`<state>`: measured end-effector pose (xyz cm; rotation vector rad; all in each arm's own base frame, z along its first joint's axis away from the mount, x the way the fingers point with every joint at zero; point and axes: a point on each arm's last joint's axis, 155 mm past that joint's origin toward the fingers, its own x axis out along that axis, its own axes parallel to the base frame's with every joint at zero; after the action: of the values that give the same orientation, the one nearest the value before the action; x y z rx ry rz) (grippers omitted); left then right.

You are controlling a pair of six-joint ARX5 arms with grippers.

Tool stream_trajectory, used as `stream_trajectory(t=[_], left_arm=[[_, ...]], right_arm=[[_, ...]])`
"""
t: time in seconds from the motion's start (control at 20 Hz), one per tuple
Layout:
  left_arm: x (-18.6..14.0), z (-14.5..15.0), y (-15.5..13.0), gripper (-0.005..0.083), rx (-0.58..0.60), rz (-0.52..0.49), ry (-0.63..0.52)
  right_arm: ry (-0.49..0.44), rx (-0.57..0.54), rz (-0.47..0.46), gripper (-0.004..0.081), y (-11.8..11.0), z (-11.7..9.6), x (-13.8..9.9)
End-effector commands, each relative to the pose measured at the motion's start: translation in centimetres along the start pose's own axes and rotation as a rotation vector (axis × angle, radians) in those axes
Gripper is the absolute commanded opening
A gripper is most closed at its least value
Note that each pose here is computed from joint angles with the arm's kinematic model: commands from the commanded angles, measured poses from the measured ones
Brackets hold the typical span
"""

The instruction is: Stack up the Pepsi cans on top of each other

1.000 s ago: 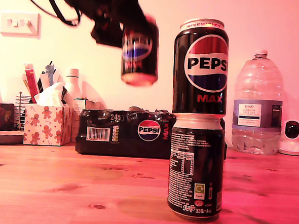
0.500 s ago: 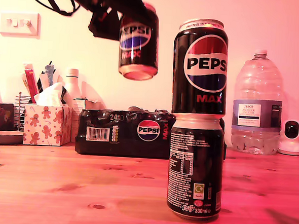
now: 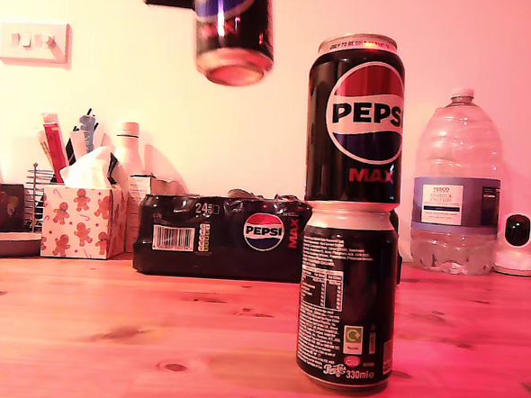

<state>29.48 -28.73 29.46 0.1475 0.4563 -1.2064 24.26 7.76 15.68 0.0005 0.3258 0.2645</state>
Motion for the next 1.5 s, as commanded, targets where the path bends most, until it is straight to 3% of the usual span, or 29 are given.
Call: stream_trajectory(t=[0.0, 0.35, 0.7, 1.25, 1.45], left_arm=[[-1.0, 1.7, -1.8, 0.0442, 0.043, -0.023, -0.054], [-1.7, 3.2, -7.3, 0.0442, 0.099, -0.196, -0.105], [-1.2, 3.3, -9.8, 0.0443, 0.122, -0.270, -0.103], [-1.8, 5.8, -10.1, 0.0443, 0.152, -0.256, -0.193], [-1.1, 6.3, -10.0, 0.0443, 0.191, -0.196, -0.203]], right_arm=[[0.017, 0.003, -0.004, 0.0002, -0.1, -0.6, 0.0], [0.141, -0.010, -0.014, 0.0002, -0.4, -3.7, -0.2], [0.246, -0.021, -0.023, 0.0002, -0.6, -6.3, -0.7], [0.267, -0.023, -0.024, 0.0002, -0.7, -6.8, -0.9], [0.267, -0.023, -0.024, 0.0002, -0.7, -6.8, -0.9]])
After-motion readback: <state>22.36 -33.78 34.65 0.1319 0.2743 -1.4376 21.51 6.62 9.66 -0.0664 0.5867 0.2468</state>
